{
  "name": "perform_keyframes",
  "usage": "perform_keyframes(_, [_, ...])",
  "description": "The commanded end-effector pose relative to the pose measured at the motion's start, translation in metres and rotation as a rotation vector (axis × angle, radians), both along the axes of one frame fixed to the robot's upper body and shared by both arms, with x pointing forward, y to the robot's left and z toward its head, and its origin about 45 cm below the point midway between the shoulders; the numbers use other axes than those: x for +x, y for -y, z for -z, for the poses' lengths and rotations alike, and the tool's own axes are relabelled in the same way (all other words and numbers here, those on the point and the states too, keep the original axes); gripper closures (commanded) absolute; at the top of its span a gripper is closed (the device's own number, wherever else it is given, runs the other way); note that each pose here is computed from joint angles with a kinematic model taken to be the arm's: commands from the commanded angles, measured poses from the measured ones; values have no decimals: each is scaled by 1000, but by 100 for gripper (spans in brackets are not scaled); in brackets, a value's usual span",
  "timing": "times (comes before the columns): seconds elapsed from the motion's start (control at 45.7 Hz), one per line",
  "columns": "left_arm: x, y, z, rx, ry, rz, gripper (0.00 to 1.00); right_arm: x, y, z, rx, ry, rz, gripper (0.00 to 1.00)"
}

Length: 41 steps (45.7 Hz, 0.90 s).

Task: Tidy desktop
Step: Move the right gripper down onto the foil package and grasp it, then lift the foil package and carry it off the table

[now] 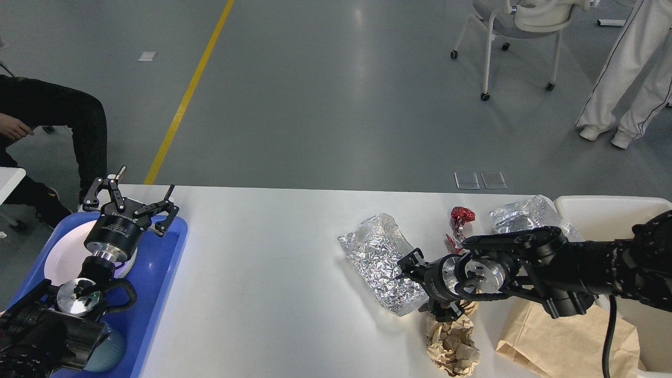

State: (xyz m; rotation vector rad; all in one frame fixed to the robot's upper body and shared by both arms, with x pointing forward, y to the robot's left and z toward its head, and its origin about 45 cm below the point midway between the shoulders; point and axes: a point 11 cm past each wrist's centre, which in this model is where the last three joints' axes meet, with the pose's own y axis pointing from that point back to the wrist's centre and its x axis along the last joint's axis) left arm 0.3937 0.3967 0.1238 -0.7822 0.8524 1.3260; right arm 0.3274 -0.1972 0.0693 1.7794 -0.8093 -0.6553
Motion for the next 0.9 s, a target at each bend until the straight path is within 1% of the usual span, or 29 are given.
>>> perform_keyframes(0.0, [0, 0, 0, 1, -1, 1, 4, -2, 2, 3, -11, 0, -7, 63])
perform_keyframes(0.044, [0, 0, 0, 0, 0, 0, 4, -2, 2, 3, -12, 3, -10, 69])
perform_keyframes(0.066, [0, 0, 0, 0, 0, 0, 4, -1, 2, 3, -13, 4, -12, 82])
perform_keyframes(0.088, [0, 0, 0, 0, 0, 0, 4, -1, 2, 3, -13, 4, -13, 89])
perform_keyframes(0.131, [0, 0, 0, 0, 0, 0, 4, -2, 2, 3, -13, 2, -16, 98])
perform_keyframes(0.153, [0, 0, 0, 0, 0, 0, 4, -2, 2, 3, -14, 4, -16, 100])
perform_keyframes(0.525, [0, 0, 0, 0, 0, 0, 4, -1, -5, -2, 1, 16, -45, 100])
perform_keyframes(0.635, [0, 0, 0, 1, -1, 1, 4, 4, -11, -11, 25, 37, -59, 100])
perform_keyframes(0.678, [0, 0, 0, 0, 0, 0, 4, 9, -16, -20, 49, 48, -60, 100])
perform_keyframes(0.744, [0, 0, 0, 0, 0, 0, 4, 19, -7, -39, 63, 73, -50, 100])
perform_keyframes(0.875, [0, 0, 0, 1, -1, 1, 4, 45, 9, -95, 96, 148, -70, 100])
